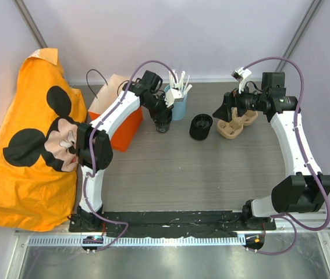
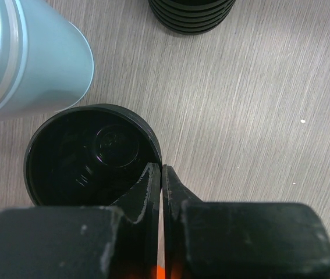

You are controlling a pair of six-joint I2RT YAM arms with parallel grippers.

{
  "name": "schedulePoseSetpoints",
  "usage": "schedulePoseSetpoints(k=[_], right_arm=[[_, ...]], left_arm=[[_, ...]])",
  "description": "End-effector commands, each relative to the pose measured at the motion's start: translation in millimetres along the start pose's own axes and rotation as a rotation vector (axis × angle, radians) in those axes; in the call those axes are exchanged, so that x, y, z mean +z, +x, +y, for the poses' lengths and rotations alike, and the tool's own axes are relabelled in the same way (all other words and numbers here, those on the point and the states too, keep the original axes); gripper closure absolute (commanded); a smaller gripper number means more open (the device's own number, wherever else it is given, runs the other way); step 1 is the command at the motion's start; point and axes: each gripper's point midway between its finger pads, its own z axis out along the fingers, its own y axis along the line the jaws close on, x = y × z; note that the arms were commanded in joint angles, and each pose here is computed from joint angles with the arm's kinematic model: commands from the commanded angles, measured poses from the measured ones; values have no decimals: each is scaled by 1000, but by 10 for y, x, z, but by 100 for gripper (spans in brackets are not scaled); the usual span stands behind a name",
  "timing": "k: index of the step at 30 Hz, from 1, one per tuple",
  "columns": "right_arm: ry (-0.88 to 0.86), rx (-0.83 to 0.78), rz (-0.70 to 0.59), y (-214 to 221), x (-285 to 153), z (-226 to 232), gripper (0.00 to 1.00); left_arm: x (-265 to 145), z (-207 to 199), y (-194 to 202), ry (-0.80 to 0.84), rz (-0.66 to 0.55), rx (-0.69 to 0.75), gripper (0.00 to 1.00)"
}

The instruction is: Pack the takeout coffee

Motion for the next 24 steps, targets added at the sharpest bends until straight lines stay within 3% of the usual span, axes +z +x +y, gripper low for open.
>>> schedulePoseSetpoints(k=[1,3,24], right_arm=[[2,-60,-50,-144,-91,64,3],[1,-57,-49,-141,-88,62,3],[-2,-62,-53,-153,-98,78,3]], left_arm=[[-55,25,-142,-10,-39,28,97],[-65,31,-154,-17,-39,32,100],[-344,72,-373,-93,-89,71,100]])
